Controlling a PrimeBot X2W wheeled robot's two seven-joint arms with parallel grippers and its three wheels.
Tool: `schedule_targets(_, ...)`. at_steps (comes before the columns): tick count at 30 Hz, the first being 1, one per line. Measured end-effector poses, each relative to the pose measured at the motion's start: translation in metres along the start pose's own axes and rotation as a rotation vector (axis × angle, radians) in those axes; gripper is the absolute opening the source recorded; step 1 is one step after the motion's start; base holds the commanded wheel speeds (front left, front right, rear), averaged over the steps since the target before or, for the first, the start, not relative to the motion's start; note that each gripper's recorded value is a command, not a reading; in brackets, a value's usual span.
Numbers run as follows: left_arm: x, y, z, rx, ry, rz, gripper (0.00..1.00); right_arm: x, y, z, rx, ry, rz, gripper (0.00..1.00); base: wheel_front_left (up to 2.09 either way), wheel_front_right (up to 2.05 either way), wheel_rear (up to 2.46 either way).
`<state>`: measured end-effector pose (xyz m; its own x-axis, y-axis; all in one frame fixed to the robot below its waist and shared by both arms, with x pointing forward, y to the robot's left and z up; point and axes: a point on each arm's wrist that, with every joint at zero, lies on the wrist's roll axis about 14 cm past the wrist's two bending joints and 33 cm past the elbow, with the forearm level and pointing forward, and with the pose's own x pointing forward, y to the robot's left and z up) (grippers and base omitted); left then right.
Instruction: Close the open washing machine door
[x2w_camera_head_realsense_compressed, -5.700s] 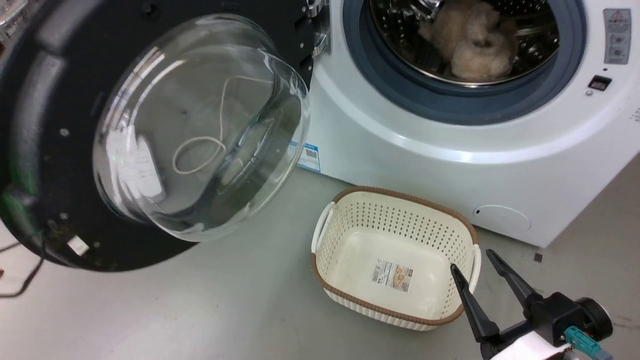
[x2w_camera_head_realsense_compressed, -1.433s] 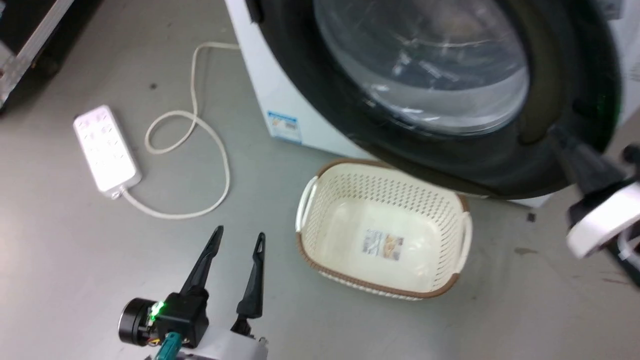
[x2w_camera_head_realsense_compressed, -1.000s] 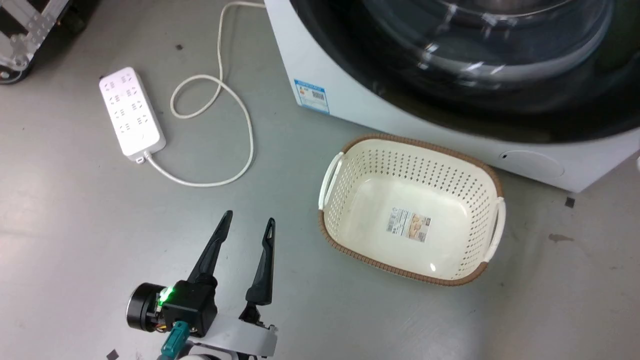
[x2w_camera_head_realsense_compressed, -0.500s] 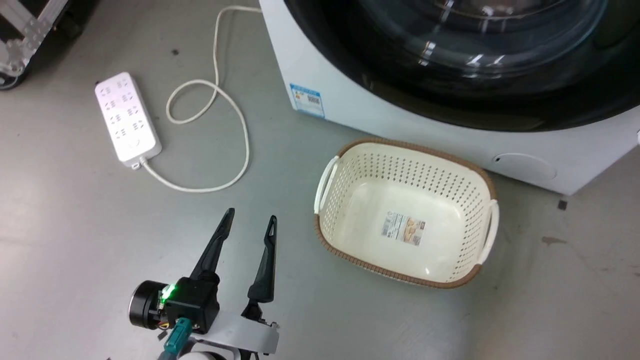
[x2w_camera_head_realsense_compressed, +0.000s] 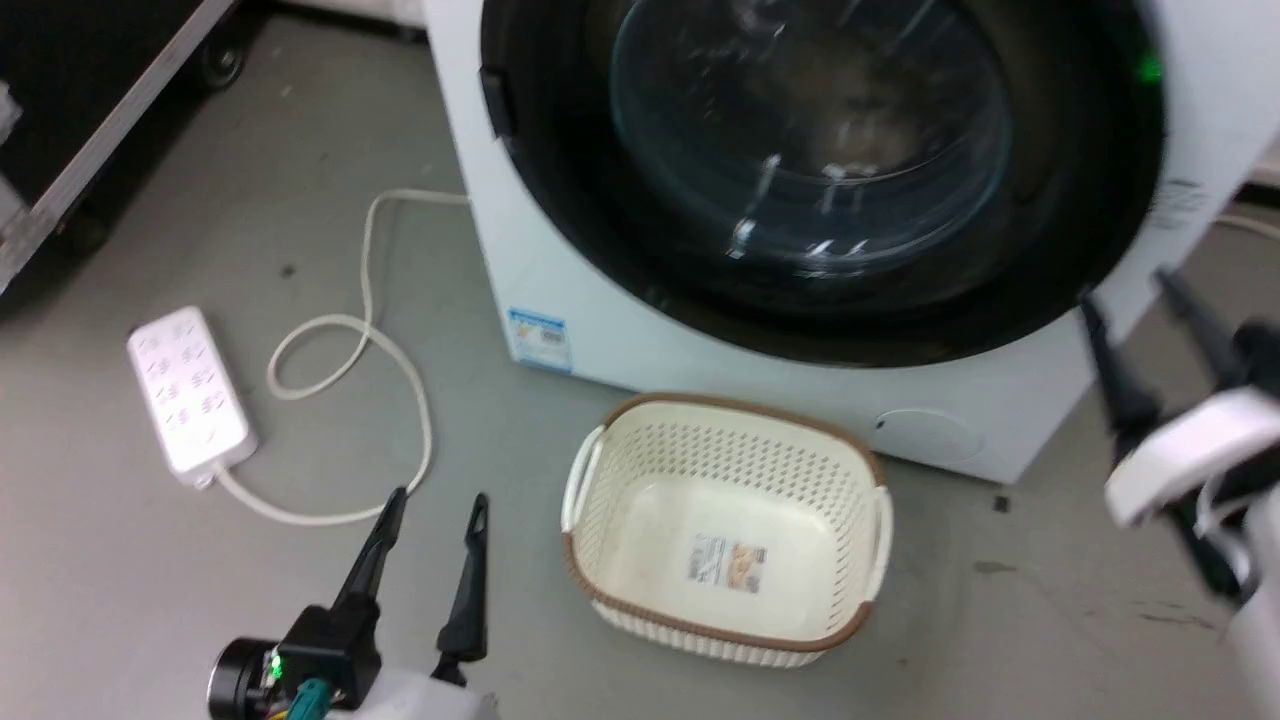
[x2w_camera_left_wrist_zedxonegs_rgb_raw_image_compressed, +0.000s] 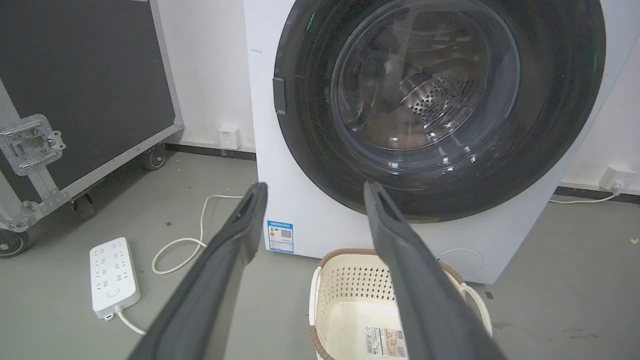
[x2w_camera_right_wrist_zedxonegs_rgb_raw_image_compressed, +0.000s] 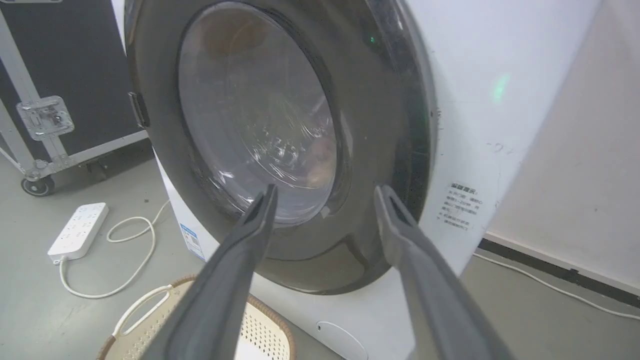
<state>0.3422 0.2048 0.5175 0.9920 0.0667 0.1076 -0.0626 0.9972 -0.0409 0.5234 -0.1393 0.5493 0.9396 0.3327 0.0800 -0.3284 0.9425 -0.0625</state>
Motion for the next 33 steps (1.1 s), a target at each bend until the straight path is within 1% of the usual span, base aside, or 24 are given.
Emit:
schedule_targets(2, -0.003, -0.003, -0.001, -0.004, 0.002, -0.018, 1.00, -0.023, 0.004, 0.005, 0.014, -0.032, -0.020, 1.00, 0.00, 0.00, 0.00)
schedule_targets(8, -0.005, -0.017, 0.006, -0.023, -0.023, -0.072, 1.00, -0.096, 0.005, 0.009, 0.029, -0.091, -0.138, 1.00, 0.00, 0.00, 0.00)
schedule_targets(13, -0.008, -0.030, 0.000, -0.040, -0.006, -0.117, 1.00, -0.139, 0.016, 0.005, 0.011, -0.089, -0.197, 1.00, 0.00, 0.00, 0.00)
schedule_targets(15, -0.007, -0.034, -0.001, -0.042, -0.004, -0.131, 1.00, -0.149, 0.018, 0.006, -0.013, -0.089, -0.209, 1.00, 0.00, 0.00, 0.00)
schedule_targets(19, -0.007, -0.039, -0.001, -0.044, -0.002, -0.153, 1.00, -0.164, 0.019, 0.000, -0.022, -0.067, -0.234, 1.00, 0.00, 0.00, 0.00)
schedule_targets(26, -0.007, -0.044, -0.009, -0.049, 0.022, -0.170, 1.00, -0.169, 0.021, -0.008, -0.012, -0.045, -0.243, 1.00, 0.00, 0.00, 0.00)
schedule_targets(27, -0.007, -0.045, -0.009, -0.050, 0.021, -0.172, 0.00, -0.169, 0.021, -0.008, -0.012, -0.044, -0.245, 0.00, 0.00, 0.00, 0.00)
schedule_targets(33, -0.007, -0.044, -0.009, -0.048, 0.024, -0.171, 0.00, -0.169, 0.021, -0.008, -0.011, -0.042, -0.245, 0.00, 0.00, 0.00, 0.00)
